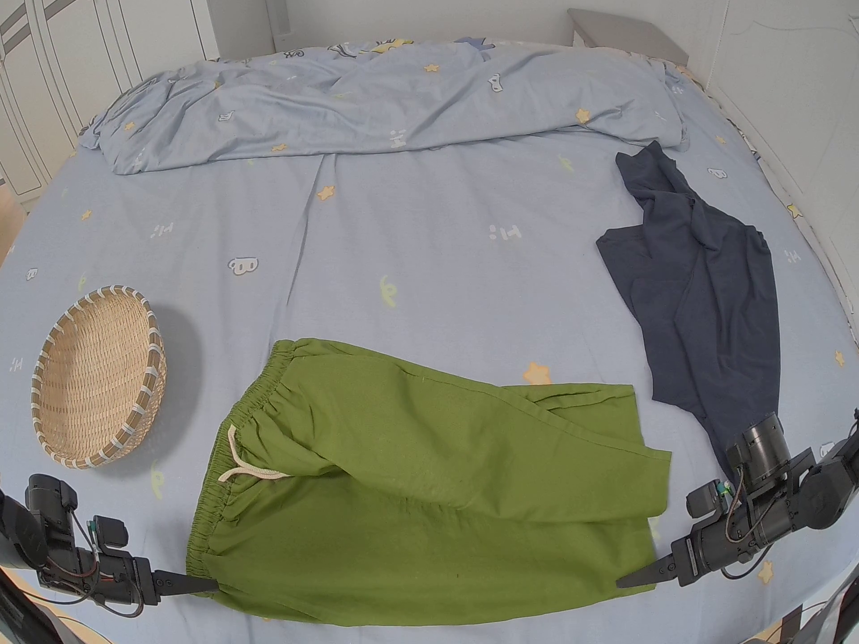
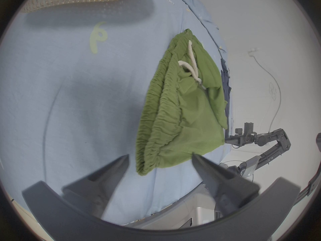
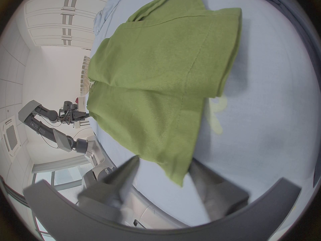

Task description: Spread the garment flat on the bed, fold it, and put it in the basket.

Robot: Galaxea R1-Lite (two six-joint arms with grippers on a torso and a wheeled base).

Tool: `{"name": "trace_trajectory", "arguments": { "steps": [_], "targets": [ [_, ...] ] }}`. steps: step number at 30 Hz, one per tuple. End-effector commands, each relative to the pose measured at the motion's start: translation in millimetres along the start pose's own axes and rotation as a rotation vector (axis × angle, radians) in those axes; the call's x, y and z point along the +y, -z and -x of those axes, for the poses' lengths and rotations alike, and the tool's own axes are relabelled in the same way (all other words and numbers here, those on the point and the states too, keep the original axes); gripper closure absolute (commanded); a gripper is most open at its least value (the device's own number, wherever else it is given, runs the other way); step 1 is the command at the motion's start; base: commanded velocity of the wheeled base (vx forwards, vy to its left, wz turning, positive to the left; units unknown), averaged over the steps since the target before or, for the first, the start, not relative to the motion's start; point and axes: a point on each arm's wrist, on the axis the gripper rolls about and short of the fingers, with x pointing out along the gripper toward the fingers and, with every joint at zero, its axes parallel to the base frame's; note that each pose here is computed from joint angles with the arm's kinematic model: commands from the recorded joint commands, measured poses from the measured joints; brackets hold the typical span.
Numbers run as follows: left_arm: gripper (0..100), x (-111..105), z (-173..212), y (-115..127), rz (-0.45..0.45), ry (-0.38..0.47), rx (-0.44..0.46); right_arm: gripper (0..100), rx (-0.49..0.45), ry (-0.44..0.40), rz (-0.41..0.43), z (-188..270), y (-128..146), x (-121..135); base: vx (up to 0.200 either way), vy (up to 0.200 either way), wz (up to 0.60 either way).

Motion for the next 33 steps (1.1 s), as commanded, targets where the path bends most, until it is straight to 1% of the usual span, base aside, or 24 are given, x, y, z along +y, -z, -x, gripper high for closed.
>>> {"name": "trace_trajectory", "arguments": {
  "steps": [1,2,3,6,8,9,11,13,14,15,16,18,19,21,22,23,24,25,27,28,29,31,33],
  "targets": [
    [0,-0.1,1.8,-0.7,-0.005,-0.013,-0.012,0,-0.007,-0.002,0.003,1.7,0.6,0.9,0.000,0.000,0.00],
    [0,-0.1,1.8,-0.7,-0.005,-0.013,-0.012,0,-0.007,-0.002,0.003,1.7,0.6,0.9,0.000,0.000,0.00],
    [0,-1.6,4.8,-2.9,-0.018,-0.020,-0.035,0,-0.015,-0.001,0.004,3.1,0.9,0.8,0.000,0.000,0.00],
    [0,-7.1,13.8,-7.4,-0.054,-0.038,-0.098,0,-0.067,0.000,0.028,12.1,-0.2,4.7,0.000,0.000,0.00],
    [0,-9.9,17.1,-10.8,-0.067,-0.043,-0.124,0,-0.101,0.009,0.038,18.3,-0.9,6.0,0.000,0.000,0.00],
    [0,-15.1,21.6,-19.0,-0.075,-0.044,-0.162,0,-0.181,0.039,0.066,33.2,-2.2,11.3,0.000,0.000,0.00],
    [0,-16.3,22.6,-20.3,-0.078,-0.044,-0.169,0,-0.199,0.048,0.071,36.3,-2.5,12.6,0.000,0.000,0.00],
    [0,-25.0,31.3,-34.2,-0.097,-0.048,-0.233,0,-0.299,0.111,0.101,54.7,-2.2,20.0,0.000,0.000,0.00],
    [0,-25.0,31.3,-34.2,-0.097,-0.048,-0.233,0,-0.299,0.111,0.101,54.7,-2.2,20.0,0.000,0.000,0.00],
    [0,-34.3,37.4,-45.0,-0.099,-0.039,-0.271,0,-0.365,0.147,0.120,66.5,-2.5,24.8,0.000,0.000,0.00],
    [0,-46.4,40.4,-54.2,-0.109,-0.021,-0.287,0,-0.405,0.166,0.131,74.2,-3.3,28.1,0.000,0.000,0.00],
    [0,-83.5,46.2,-77.0,-0.119,0.049,-0.299,0,-0.469,0.175,0.157,89.7,-5.9,36.8,0.000,0.000,0.00],
    [0,-90.0,47.6,-81.4,-0.113,0.056,-0.303,0,-0.480,0.176,0.160,92.6,-7.4,38.2,0.000,0.000,0.00],
    [0,-117.4,52.0,-103.6,-0.113,0.071,-0.326,0,-0.505,0.181,0.166,103.5,-14.9,44.0,0.000,0.000,0.00],
    [0,-130.0,52.6,-115.2,-0.141,0.066,-0.344,0,-0.516,0.181,0.171,109.1,-21.5,47.4,0.000,0.000,0.00],
    [0,-137.1,50.2,-124.9,-0.163,0.052,-0.356,0,-0.528,0.181,0.178,114.1,-28.7,50.6,0.000,0.000,0.00],
    [0,-139.8,44.8,-133.5,-0.171,0.037,-0.356,0,-0.546,0.181,0.187,119.2,-35.0,53.6,0.000,0.000,0.00],
    [0,-140.4,43.7,-135.2,-0.173,0.036,-0.356,0,-0.548,0.182,0.187,120.0,-36.1,53.8,0.000,0.000,0.00],
    [0,-147.9,24.0,-158.3,-0.188,0.011,-0.346,0,-0.569,0.185,0.191,125.4,-57.7,54.4,0.000,0.000,0.00],
    [0,-148.9,21.8,-161.5,-0.188,0.010,-0.344,0,-0.568,0.184,0.192,124.8,-60.8,54.2,0.000,0.000,0.00],
    [0,-151.1,13.4,-172.1,-0.192,0.018,-0.335,0,-0.565,0.181,0.194,122.6,-66.2,53.5,0.000,0.000,0.00],
    [0,-149.4,4.5,-180.2,-0.190,0.020,-0.320,0,-0.557,0.176,0.195,120.3,-66.5,53.2,0.000,0.000,0.00],
    [0,-146.7,-6.1,-193.5,-0.200,0.024,-0.323,0,-0.531,0.179,0.187,114.5,-65.4,49.5,0.000,0.000,0.00]
  ]
}}
